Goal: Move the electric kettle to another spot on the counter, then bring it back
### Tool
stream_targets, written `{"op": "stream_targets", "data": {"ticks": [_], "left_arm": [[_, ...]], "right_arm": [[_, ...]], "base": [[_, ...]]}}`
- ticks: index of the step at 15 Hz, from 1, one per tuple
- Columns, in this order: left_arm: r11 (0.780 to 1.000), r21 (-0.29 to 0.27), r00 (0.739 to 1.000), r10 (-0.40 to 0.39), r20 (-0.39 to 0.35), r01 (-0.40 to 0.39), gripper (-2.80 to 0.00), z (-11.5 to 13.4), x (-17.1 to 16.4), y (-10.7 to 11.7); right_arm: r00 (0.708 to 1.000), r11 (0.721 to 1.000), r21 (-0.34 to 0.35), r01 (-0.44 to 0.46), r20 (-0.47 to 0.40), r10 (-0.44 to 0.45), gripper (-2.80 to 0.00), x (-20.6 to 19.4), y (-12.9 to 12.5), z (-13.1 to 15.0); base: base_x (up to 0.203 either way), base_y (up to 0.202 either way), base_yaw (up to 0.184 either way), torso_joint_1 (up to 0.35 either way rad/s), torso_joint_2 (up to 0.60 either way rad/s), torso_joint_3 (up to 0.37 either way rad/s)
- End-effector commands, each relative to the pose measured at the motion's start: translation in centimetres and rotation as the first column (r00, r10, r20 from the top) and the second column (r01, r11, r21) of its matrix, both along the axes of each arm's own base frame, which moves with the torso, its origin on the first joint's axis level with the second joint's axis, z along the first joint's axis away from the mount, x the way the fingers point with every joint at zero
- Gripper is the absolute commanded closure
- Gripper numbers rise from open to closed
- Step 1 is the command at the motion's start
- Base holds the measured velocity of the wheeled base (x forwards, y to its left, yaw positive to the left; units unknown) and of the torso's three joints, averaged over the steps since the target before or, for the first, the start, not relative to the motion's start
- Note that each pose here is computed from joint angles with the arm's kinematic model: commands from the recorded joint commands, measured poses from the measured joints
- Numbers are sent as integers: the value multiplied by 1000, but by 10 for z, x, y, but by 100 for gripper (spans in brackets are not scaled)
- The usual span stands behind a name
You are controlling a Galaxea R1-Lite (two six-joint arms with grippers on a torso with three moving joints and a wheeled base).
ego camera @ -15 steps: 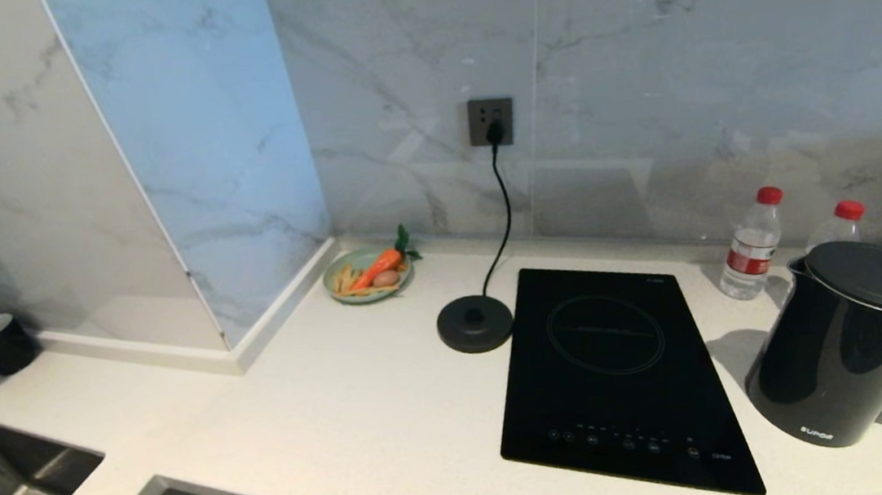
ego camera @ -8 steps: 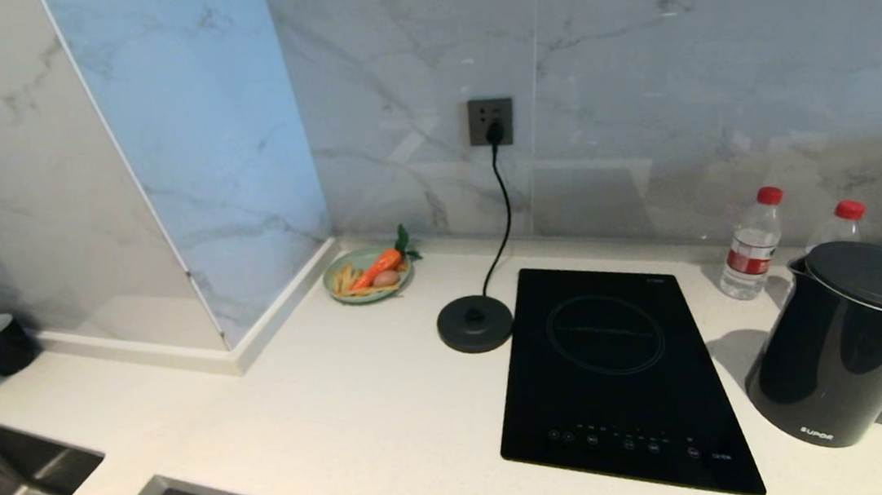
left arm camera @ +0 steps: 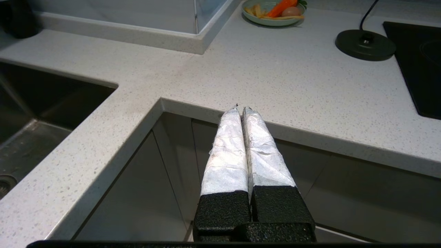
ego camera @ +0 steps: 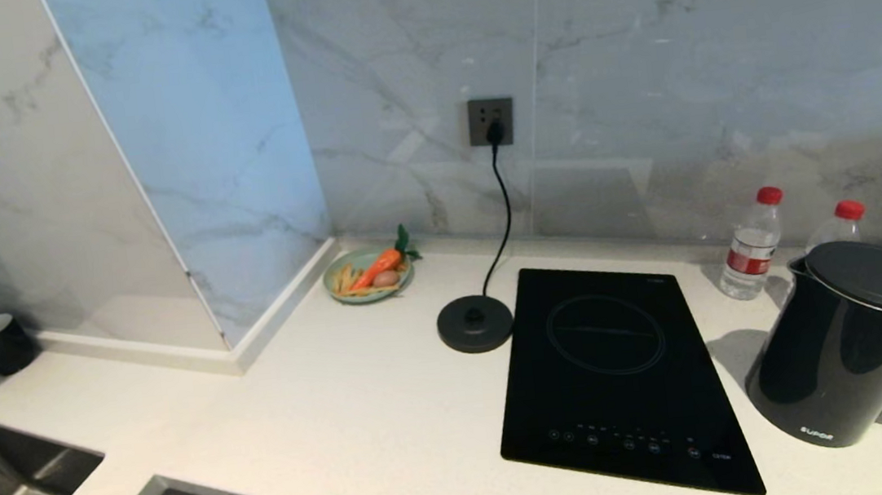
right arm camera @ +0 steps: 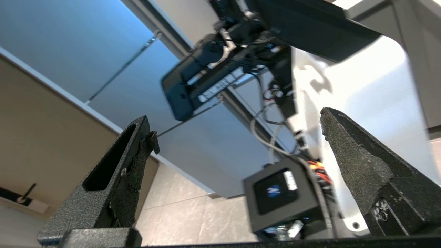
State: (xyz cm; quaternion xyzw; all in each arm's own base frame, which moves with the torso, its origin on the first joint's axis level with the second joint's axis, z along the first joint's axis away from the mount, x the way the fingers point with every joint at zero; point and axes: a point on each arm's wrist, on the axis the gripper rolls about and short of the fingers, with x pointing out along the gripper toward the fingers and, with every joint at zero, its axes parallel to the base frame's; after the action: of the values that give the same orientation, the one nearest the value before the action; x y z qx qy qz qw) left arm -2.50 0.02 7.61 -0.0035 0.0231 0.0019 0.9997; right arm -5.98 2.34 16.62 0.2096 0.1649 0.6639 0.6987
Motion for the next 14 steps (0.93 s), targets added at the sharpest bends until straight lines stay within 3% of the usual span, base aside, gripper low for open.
{"op": "stream_targets", "data": {"ticks": [1, 2, 4, 6, 7, 8, 9, 10, 11, 12, 13, 14], "left_arm": [[1000, 0, 1000, 1, 0, -1, 0, 0, 0, 0], [1000, 0, 1000, 1, 0, -1, 0, 0, 0, 0], [1000, 0, 1000, 1, -1, -1, 0, 0, 0, 0], [1000, 0, 1000, 1, 0, -1, 0, 0, 0, 0], [1000, 0, 1000, 1, 0, -1, 0, 0, 0, 0], [1000, 0, 1000, 1, 0, -1, 0, 0, 0, 0], [1000, 0, 1000, 1, 0, -1, 0, 0, 0, 0], [1000, 0, 1000, 1, 0, -1, 0, 0, 0, 0], [1000, 0, 1000, 1, 0, -1, 0, 0, 0, 0], [1000, 0, 1000, 1, 0, -1, 0, 0, 0, 0], [1000, 0, 1000, 1, -1, -1, 0, 0, 0, 0], [1000, 0, 1000, 1, 0, -1, 0, 0, 0, 0]], "right_arm": [[994, 997, 35, 64, 82, -67, -280, 11, 0, -20], [984, 982, 104, 159, 69, -166, -280, 14, -1, -20], [937, 933, 172, 317, 96, -336, -280, 22, -2, -25], [838, 842, 174, 511, 118, -533, -280, 32, -5, -36], [760, 779, 145, 609, 172, -627, -280, 36, -6, -40], [660, 695, 109, 710, 241, -712, -280, 39, -8, -44], [508, 563, 69, 824, 353, -786, -280, 41, -11, -48], [341, 402, 30, 915, 473, -812, -280, 42, -15, -52], [215, 272, 9, 962, 586, -781, -280, 41, -17, -57], [140, 197, 12, 980, 658, -740, -280, 36, -19, -64], [137, 190, 5, 982, 677, -723, -280, 32, -19, -71], [173, 197, -40, 980, 664, -727, -280, 31, -19, -76]], "base": [[0, 0, 0, 0, 0, 0], [0, 0, 0, 0, 0, 0], [0, 0, 0, 0, 0, 0], [0, 0, 0, 0, 0, 0], [0, 0, 0, 0, 0, 0], [0, 0, 0, 0, 0, 0], [0, 0, 0, 0, 0, 0], [0, 0, 0, 0, 0, 0], [0, 0, 0, 0, 0, 0], [0, 0, 0, 0, 0, 0], [0, 0, 0, 0, 0, 0], [0, 0, 0, 0, 0, 0]]}}
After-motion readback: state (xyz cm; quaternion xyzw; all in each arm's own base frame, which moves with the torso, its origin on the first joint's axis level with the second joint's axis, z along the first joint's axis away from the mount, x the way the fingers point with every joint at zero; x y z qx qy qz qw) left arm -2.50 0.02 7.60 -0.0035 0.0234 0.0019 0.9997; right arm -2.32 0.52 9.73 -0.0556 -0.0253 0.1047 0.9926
